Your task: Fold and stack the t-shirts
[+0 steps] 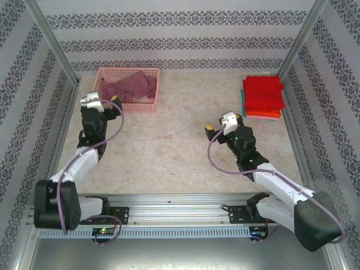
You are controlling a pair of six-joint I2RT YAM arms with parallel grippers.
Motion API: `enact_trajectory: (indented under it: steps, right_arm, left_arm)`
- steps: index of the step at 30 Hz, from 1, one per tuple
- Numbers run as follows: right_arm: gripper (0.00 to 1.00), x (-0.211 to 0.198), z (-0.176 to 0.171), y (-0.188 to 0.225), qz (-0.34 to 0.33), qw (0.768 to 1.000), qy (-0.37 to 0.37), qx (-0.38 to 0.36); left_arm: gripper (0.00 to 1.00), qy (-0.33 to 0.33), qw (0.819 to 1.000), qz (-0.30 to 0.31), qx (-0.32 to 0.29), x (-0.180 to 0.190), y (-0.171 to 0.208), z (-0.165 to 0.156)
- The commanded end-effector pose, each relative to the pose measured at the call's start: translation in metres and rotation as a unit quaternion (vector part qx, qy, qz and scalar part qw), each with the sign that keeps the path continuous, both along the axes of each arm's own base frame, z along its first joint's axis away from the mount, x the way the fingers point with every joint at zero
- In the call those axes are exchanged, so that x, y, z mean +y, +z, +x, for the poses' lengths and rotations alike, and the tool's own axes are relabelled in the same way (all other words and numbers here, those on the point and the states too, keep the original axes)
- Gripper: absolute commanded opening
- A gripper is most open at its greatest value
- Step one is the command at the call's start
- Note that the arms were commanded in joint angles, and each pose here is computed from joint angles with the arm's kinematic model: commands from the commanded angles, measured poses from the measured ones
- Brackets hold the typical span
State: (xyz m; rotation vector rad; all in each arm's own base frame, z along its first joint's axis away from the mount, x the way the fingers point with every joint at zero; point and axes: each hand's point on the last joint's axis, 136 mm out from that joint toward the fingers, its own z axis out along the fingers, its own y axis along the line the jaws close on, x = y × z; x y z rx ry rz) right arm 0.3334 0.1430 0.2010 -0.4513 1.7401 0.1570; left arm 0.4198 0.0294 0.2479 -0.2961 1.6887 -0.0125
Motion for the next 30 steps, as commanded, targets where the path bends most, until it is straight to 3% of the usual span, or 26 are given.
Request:
enact_trajectory:
  steps: [1,8,15,22,26,28,30]
  right_arm:
    - [0.98,0.031,-0.007,0.013,-0.027,0.999,0.038,-0.006]
    - [0.98,0.105,-0.023,0.026,-0.021,0.992,0.125,-0.009]
    - [0.98,0.125,-0.027,0.018,-0.023,0.989,0.144,0.007]
    - [0.98,0.123,-0.03,0.011,-0.021,0.99,0.139,0.021]
    - [0.98,0.12,-0.031,0.005,-0.021,0.99,0.134,0.028]
    - [0.98,0.12,-0.031,0.004,-0.021,0.99,0.134,0.03]
    - [0.98,0.12,-0.031,0.003,-0.022,0.99,0.133,0.032]
  left_arm:
    - [1.0,0.022,0.995,-0.044,0.086,0.001,-0.034,0.026]
    - [1.0,0.019,0.98,-0.032,0.195,-0.001,-0.078,0.113]
    - [1.0,-0.001,0.95,-0.012,0.311,-0.006,-0.127,0.173]
    - [1.0,-0.019,0.92,-0.012,0.392,-0.012,-0.167,0.203]
    - [1.0,-0.024,0.902,-0.023,0.43,-0.016,-0.189,0.204]
    - [0.91,-0.017,0.896,-0.02,0.443,-0.013,-0.199,0.203]
    - [0.73,-0.006,0.893,-0.015,0.449,-0.008,-0.204,0.201]
